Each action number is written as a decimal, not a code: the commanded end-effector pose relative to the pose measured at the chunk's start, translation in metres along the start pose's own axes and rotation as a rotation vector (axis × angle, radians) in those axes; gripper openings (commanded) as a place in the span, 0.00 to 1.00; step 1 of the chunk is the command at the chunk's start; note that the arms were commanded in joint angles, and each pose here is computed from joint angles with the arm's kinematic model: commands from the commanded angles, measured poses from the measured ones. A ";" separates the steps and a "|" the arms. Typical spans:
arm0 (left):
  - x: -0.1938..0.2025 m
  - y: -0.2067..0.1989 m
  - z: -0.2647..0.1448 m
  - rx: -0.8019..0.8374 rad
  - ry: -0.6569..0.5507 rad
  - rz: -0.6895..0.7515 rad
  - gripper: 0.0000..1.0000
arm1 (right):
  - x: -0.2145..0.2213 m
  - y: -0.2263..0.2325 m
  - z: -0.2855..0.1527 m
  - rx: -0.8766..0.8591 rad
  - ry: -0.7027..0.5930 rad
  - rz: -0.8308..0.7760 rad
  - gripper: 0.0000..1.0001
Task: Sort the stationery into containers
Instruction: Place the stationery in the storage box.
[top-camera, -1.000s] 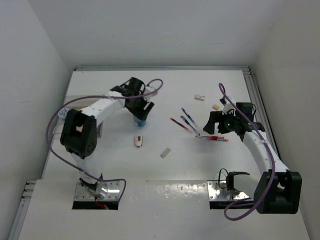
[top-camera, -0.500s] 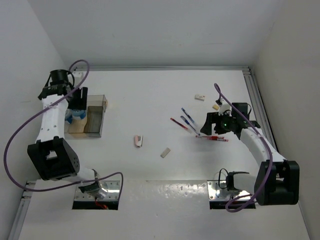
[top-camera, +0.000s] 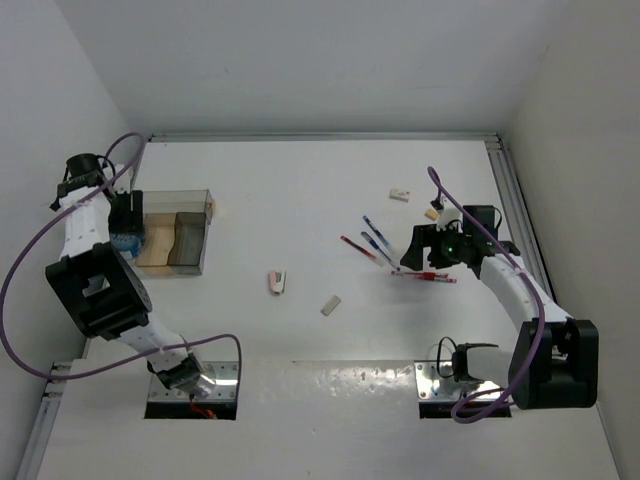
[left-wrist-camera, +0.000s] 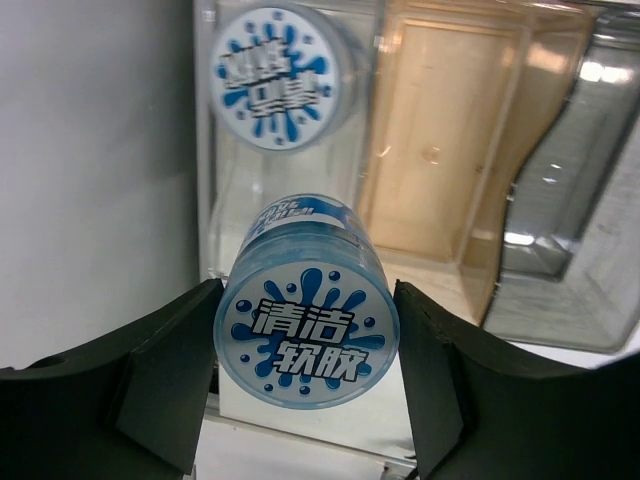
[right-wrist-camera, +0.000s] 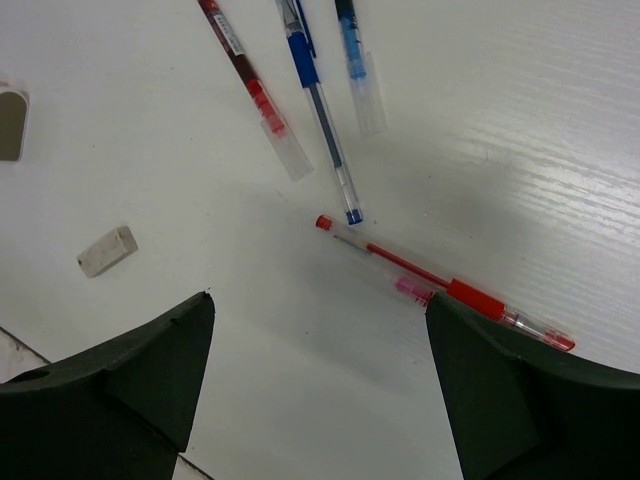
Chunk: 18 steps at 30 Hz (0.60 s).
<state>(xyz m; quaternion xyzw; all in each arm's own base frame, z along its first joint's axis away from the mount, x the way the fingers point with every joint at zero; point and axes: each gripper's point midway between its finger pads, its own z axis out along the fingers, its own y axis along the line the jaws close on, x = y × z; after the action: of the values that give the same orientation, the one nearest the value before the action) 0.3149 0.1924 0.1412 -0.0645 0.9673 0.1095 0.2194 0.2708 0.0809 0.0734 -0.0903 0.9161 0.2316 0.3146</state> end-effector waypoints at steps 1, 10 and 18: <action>-0.017 0.031 -0.005 -0.093 -0.074 -0.007 0.19 | -0.018 0.003 -0.002 -0.011 -0.050 -0.044 0.85; -0.011 0.038 0.017 -0.069 -0.057 -0.014 0.19 | -0.013 0.009 0.001 -0.024 -0.030 -0.066 0.85; -0.007 0.016 0.030 0.027 -0.066 -0.002 0.19 | -0.007 0.007 0.001 -0.016 -0.015 -0.073 0.85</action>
<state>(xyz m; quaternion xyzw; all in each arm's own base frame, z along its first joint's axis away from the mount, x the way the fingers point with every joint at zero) 0.3197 0.2186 0.1172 -0.0702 0.9657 0.1112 0.2237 0.2681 0.0876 0.0725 -0.1085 0.9152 0.2320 0.3112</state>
